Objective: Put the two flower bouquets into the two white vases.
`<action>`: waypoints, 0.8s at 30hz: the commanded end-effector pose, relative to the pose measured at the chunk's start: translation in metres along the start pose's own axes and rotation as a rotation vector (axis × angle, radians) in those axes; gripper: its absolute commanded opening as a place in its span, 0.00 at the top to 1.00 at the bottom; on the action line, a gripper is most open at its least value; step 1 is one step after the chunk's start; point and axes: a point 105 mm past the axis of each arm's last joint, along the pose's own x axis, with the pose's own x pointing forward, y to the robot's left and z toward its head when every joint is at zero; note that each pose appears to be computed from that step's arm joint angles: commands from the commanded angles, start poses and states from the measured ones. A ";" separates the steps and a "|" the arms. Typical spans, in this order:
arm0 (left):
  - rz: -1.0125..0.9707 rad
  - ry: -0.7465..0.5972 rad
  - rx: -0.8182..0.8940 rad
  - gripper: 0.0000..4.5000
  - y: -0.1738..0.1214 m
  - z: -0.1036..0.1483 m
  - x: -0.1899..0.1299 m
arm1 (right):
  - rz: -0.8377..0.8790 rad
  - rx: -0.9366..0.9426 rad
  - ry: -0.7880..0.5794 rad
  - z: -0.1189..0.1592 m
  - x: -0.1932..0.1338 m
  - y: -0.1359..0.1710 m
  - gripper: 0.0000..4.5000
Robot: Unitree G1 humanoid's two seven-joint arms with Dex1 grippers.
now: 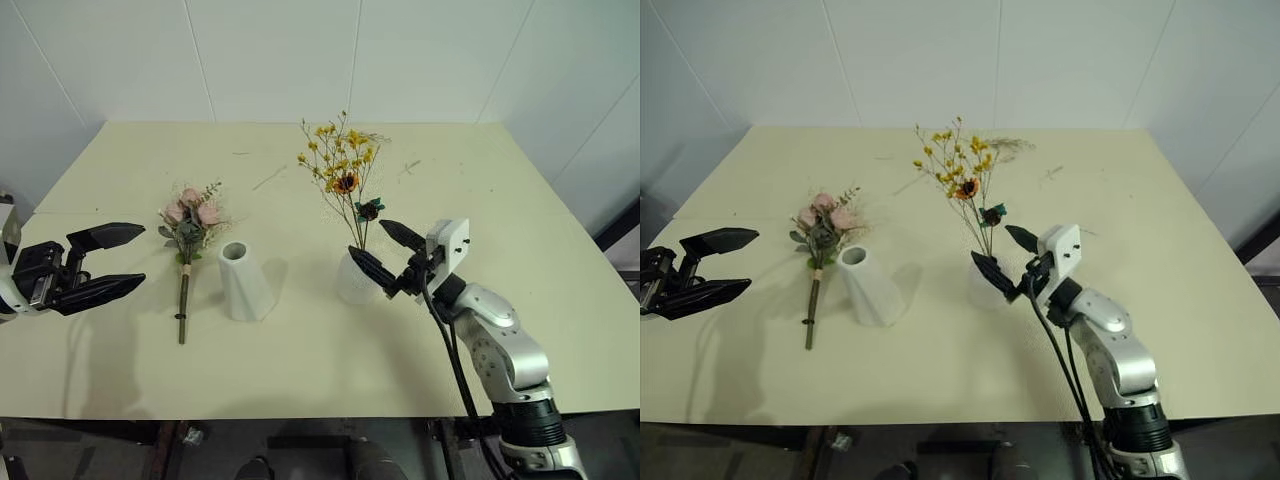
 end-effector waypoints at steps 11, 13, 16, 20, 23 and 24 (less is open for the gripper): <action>0.237 0.030 0.098 0.00 0.017 -0.001 -0.007 | 0.304 -0.177 0.266 0.036 -0.052 -0.002 0.01; 0.329 0.046 0.095 0.00 0.023 -0.005 -0.010 | 0.325 -0.196 0.288 0.040 -0.056 -0.006 0.01; 0.414 0.056 0.082 0.00 0.027 -0.011 -0.010 | 0.345 -0.205 0.301 0.046 -0.060 -0.010 0.01; 0.568 0.095 0.038 0.00 0.035 -0.026 -0.011 | 0.373 -0.205 0.271 0.054 -0.062 -0.016 0.01; 0.659 0.116 0.002 0.00 0.039 -0.035 -0.005 | 0.389 -0.203 0.252 0.060 -0.062 -0.020 0.01; 0.676 0.121 -0.001 0.00 0.039 -0.036 -0.003 | 0.392 -0.202 0.249 0.061 -0.061 -0.021 0.01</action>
